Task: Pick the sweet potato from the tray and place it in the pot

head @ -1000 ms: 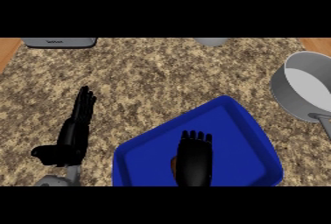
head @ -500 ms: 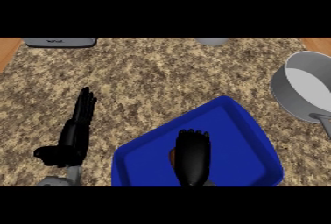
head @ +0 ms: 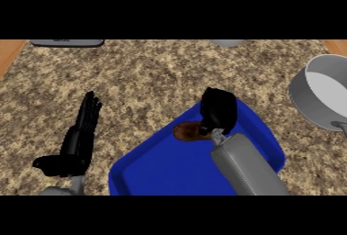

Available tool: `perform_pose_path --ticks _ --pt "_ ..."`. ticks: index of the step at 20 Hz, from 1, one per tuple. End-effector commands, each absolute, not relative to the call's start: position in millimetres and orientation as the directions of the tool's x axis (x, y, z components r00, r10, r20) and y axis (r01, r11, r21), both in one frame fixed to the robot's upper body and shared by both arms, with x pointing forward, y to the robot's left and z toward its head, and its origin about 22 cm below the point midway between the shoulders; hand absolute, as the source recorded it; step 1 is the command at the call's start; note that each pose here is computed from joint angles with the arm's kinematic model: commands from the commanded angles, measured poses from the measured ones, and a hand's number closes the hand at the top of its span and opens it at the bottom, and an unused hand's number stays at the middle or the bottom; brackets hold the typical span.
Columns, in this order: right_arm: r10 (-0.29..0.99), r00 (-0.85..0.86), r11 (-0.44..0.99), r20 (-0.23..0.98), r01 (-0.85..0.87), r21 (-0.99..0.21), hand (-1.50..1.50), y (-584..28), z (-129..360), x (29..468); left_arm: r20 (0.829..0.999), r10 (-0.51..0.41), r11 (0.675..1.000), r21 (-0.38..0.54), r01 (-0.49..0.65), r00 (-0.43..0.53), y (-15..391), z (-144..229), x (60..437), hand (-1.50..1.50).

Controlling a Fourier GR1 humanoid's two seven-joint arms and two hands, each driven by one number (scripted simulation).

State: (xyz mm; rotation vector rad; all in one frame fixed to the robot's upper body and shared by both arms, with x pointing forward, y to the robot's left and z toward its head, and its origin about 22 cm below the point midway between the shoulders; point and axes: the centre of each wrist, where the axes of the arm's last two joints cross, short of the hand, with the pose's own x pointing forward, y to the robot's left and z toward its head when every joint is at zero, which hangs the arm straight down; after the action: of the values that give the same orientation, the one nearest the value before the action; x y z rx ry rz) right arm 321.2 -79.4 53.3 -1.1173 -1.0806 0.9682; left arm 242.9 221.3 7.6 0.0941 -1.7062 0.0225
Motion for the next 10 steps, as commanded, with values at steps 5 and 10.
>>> perform_pose_path --ticks 5,10 --pt "0.949 0.181 0.209 0.258 0.248 -0.946 1.50 -58 115 346 0.993 -0.040 0.996 0.032 -0.080 -0.113 222 4 240 0.00" --pt "0.942 0.266 0.096 0.203 0.368 -0.925 1.50 -55 130 333 0.992 -0.048 0.996 0.038 -0.079 -0.120 233 7 235 0.00"
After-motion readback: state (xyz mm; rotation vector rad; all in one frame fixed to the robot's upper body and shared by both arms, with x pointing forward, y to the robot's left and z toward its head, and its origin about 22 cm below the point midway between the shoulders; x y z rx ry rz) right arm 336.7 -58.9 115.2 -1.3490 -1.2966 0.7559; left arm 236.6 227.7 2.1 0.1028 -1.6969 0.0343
